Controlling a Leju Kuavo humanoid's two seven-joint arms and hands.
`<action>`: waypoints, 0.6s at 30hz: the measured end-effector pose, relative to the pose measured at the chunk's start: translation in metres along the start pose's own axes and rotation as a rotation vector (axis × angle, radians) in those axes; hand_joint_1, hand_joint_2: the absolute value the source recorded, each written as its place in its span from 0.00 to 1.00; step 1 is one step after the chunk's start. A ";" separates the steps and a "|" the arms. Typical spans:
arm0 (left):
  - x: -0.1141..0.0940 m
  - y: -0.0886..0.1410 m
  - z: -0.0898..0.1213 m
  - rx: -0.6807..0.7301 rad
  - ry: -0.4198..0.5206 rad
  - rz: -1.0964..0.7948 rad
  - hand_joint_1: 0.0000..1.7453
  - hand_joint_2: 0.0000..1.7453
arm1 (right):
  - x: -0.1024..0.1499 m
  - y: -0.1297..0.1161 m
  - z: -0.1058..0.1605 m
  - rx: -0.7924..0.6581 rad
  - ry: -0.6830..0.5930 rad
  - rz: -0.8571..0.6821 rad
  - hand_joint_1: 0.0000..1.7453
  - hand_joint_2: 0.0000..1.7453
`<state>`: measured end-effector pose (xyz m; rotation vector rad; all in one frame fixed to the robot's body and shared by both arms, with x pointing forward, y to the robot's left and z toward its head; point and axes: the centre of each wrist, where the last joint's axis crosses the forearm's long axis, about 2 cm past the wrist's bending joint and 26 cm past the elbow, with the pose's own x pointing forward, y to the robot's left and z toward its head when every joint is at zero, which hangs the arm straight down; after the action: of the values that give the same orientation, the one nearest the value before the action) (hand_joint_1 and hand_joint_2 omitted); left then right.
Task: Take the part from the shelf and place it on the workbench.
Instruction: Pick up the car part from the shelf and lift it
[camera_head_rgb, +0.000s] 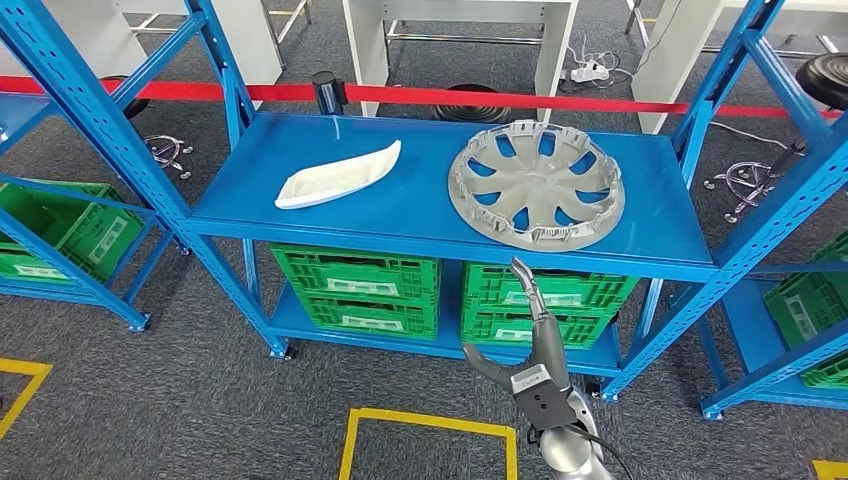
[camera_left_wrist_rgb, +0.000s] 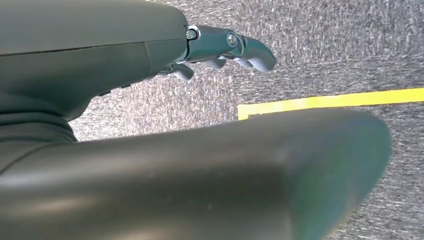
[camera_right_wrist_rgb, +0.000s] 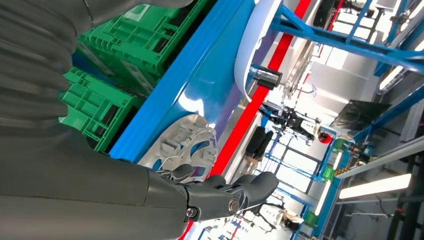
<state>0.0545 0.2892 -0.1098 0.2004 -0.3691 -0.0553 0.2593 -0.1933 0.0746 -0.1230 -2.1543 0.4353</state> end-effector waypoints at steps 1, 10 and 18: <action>-0.001 0.000 0.000 0.002 0.003 -0.001 0.00 0.00 | 0.000 0.000 0.000 0.001 0.001 -0.002 0.00 1.00; -0.002 0.001 0.000 0.006 0.004 -0.011 0.00 0.00 | 0.000 0.000 -0.001 -0.001 0.000 -0.007 0.00 1.00; -0.001 0.001 0.000 0.007 0.002 -0.015 0.00 0.00 | -0.001 0.000 0.000 -0.005 0.004 -0.006 0.00 1.00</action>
<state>0.0533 0.2906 -0.1100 0.2100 -0.3655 -0.0690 0.2598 -0.1937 0.0744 -0.1200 -2.1515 0.4254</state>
